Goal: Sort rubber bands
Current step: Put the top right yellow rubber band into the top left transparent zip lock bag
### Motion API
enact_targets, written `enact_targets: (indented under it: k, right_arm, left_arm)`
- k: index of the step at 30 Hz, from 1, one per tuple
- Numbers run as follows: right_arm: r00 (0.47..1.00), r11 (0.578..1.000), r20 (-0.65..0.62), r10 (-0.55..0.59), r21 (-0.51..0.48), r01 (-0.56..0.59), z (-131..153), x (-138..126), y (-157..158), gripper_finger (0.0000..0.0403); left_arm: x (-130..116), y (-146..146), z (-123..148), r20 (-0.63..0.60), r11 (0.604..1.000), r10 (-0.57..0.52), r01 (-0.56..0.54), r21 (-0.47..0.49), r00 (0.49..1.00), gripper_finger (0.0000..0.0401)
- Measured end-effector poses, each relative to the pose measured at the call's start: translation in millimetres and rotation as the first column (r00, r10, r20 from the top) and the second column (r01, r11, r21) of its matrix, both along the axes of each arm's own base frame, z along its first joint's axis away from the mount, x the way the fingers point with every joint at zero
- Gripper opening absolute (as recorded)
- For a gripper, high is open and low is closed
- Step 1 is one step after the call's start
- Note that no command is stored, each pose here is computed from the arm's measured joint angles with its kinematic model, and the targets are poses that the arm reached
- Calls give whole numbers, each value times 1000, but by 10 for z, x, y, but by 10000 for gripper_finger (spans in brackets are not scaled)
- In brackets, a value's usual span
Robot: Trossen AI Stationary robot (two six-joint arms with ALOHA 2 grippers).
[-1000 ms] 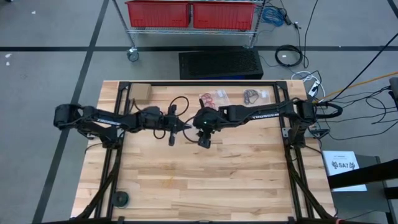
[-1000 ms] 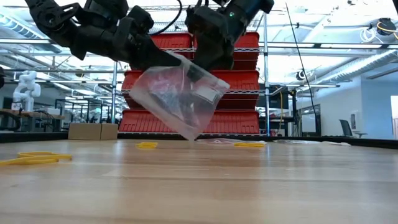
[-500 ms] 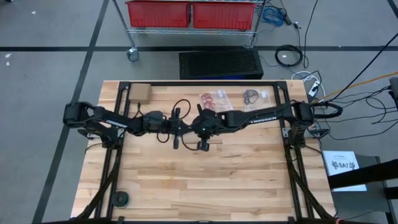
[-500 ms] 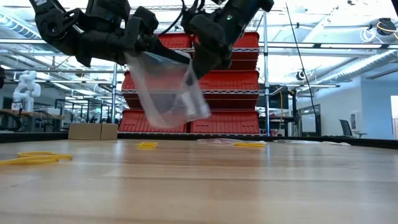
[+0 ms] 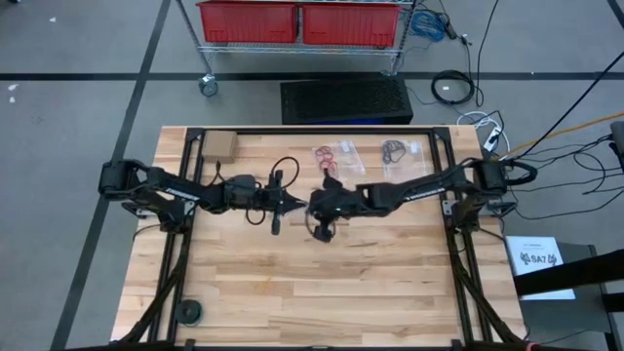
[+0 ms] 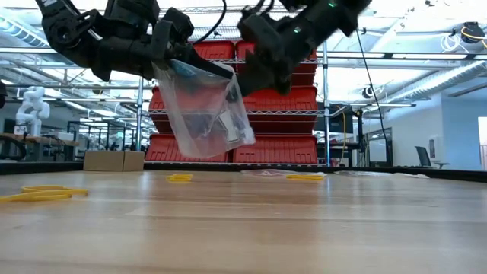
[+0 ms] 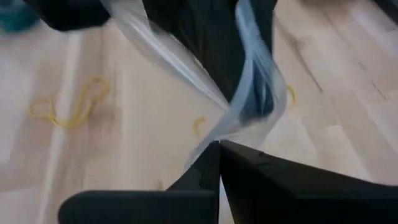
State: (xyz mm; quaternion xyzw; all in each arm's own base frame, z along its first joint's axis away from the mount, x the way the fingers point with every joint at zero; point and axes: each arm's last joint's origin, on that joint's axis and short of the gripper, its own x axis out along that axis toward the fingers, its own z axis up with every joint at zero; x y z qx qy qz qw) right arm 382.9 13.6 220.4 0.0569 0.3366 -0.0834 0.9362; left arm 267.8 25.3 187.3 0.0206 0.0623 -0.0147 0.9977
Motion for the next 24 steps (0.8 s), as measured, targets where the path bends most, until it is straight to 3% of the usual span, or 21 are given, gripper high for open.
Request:
enact_targets:
  k: [7, 11, 18, 24]
  right_arm:
    - [975, 997, 223, -12, 74, -5, -6, -251, 126, 0]
    - [952, 995, 307, -18, 98, -12, -9, -254, 158, 0]
    - [964, 986, 244, -106, 152, 70, -231, -125, 7, 0]
    - [967, 980, 179, -180, 121, 160, -128, -253, -56, 0]
  left_arm:
    - [0, 2, 0, 0, 1000, 7, -7, 2, 1000, 0]
    - [6, 3, 12, 4, 1000, 8, -8, 3, 1000, 0]
    - [31, -17, 27, 2, 1000, -1, 1, 3, 1000, 0]
    - [28, -20, -1, -26, 1000, -5, 5, 8, 1000, 0]
